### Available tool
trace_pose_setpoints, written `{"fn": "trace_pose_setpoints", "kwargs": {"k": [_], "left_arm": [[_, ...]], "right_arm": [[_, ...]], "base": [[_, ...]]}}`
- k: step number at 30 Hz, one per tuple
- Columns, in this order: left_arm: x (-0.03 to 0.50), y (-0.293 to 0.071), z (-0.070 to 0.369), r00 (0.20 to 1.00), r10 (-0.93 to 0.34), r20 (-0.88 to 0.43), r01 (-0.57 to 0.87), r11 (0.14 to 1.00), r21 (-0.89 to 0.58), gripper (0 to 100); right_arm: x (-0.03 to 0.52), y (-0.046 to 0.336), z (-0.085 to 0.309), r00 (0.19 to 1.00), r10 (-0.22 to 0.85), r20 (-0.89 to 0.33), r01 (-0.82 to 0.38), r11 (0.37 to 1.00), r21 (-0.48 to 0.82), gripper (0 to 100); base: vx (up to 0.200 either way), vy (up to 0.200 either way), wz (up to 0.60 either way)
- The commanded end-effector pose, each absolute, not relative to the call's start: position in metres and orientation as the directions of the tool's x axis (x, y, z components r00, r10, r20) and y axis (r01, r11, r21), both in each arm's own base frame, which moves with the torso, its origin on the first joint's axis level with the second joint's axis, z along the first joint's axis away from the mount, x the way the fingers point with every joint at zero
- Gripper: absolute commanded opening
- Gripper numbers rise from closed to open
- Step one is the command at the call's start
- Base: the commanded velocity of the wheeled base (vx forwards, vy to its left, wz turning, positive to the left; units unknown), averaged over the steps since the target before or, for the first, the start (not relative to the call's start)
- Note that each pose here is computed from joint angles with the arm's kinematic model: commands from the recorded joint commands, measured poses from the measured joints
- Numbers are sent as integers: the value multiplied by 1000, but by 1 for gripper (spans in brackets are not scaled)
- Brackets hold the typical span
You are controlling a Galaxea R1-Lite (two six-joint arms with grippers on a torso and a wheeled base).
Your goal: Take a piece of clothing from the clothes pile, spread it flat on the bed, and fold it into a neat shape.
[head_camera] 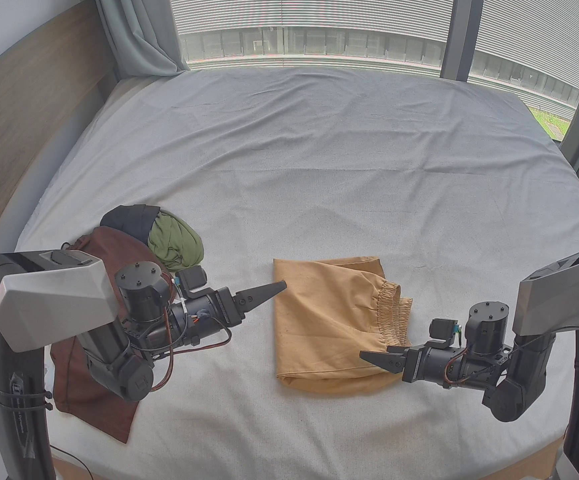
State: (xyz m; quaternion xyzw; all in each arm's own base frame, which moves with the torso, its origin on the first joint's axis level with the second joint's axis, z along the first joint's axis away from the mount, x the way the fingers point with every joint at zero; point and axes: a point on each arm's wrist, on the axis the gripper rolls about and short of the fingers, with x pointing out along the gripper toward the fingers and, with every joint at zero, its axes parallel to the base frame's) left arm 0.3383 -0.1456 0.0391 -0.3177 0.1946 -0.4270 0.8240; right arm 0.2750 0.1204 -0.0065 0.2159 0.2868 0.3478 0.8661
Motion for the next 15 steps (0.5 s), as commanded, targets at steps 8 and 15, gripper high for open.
{"fn": "trace_pose_setpoints", "kwargs": {"k": [8,15], "left_arm": [[338,-137,38,579,-813,-62,598,475,-646,100],[339,-137,39,579,-813,-57,602,473,-643,100]], "right_arm": [[270,114,-43,571,679,-462,-430,727,536,100],[270,114,-44,570,678,-463,-430,727,535,100]], "base": [[0,0,0],[0,0,0]]}}
